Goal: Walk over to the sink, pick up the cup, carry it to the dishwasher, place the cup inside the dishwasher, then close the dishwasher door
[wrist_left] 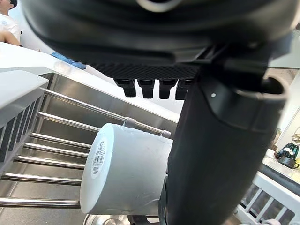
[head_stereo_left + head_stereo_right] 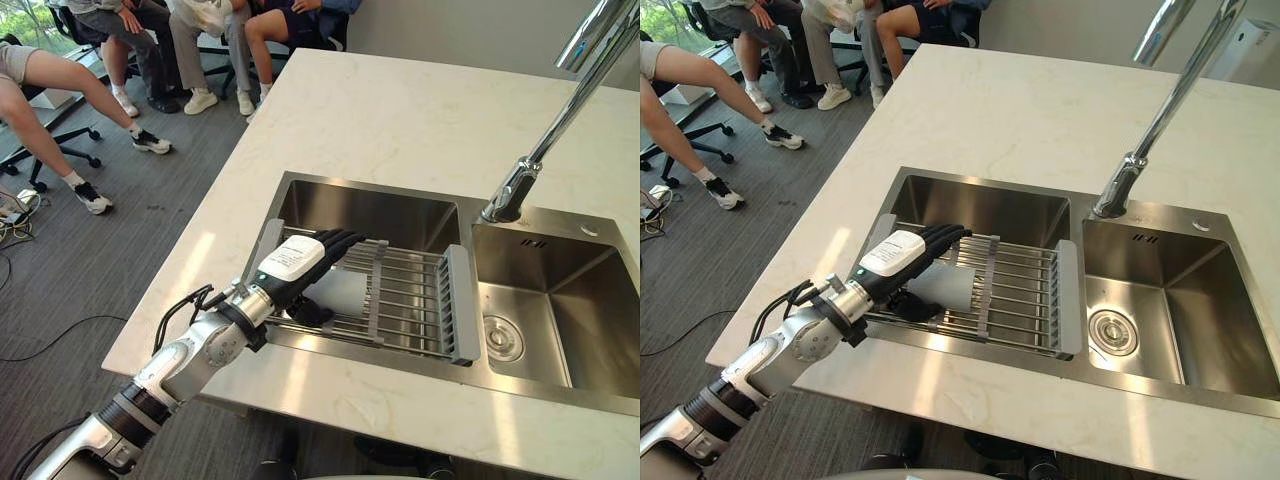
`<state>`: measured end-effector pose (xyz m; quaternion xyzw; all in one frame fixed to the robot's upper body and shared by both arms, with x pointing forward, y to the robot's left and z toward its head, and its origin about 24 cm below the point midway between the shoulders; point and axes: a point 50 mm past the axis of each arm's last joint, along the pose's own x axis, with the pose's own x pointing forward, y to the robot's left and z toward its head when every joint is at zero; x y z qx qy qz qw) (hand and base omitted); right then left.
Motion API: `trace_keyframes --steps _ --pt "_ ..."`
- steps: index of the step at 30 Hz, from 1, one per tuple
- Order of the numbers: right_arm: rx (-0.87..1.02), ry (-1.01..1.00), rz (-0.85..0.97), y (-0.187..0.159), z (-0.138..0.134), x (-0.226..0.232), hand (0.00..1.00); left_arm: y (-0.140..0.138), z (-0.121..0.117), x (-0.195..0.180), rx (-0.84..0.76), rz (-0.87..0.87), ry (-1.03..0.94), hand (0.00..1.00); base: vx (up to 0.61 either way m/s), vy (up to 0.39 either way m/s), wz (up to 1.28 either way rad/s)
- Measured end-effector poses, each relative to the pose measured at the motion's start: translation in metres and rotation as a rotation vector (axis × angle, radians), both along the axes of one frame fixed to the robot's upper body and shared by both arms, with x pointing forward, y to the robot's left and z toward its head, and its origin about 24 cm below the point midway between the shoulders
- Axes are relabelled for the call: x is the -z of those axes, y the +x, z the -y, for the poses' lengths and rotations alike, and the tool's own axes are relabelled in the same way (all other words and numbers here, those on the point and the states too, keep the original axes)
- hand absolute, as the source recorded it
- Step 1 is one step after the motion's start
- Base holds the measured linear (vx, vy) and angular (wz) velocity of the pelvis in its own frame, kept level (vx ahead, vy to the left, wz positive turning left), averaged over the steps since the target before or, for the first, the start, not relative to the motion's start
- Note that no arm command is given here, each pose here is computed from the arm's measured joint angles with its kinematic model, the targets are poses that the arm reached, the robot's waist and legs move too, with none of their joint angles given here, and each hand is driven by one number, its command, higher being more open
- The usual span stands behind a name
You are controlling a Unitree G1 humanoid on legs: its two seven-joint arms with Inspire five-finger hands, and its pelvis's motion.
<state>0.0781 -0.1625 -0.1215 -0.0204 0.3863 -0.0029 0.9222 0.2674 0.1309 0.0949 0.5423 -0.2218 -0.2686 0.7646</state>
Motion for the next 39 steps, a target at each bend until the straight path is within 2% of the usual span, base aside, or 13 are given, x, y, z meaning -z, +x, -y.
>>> trace_keyframes --steps 7,18,19,31,39 --pt "-0.002 -0.002 -0.004 0.0 0.0 0.001 1.0 0.002 0.001 -0.002 0.025 -0.012 0.029 1.0 0.0 0.008 -0.03" --pt "-0.011 -0.003 -0.014 0.006 0.0 0.004 1.0 0.01 -0.014 0.016 -0.042 -0.124 0.077 1.0 0.0 0.005 -0.02" --pt "-0.012 -0.004 -0.015 0.008 0.0 0.004 1.0 0.012 -0.018 0.018 -0.059 -0.14 0.078 0.0 0.0 0.0 0.0" --pt "-0.005 -0.021 -0.011 0.024 0.006 0.006 1.0 0.024 -0.03 0.012 -0.156 -0.14 0.01 0.0 -0.04 0.011 -0.01" --pt "-0.014 -0.033 -0.006 0.029 0.01 0.006 1.0 0.023 -0.031 0.01 -0.154 -0.13 -0.003 0.0 0.0 -0.004 0.03"
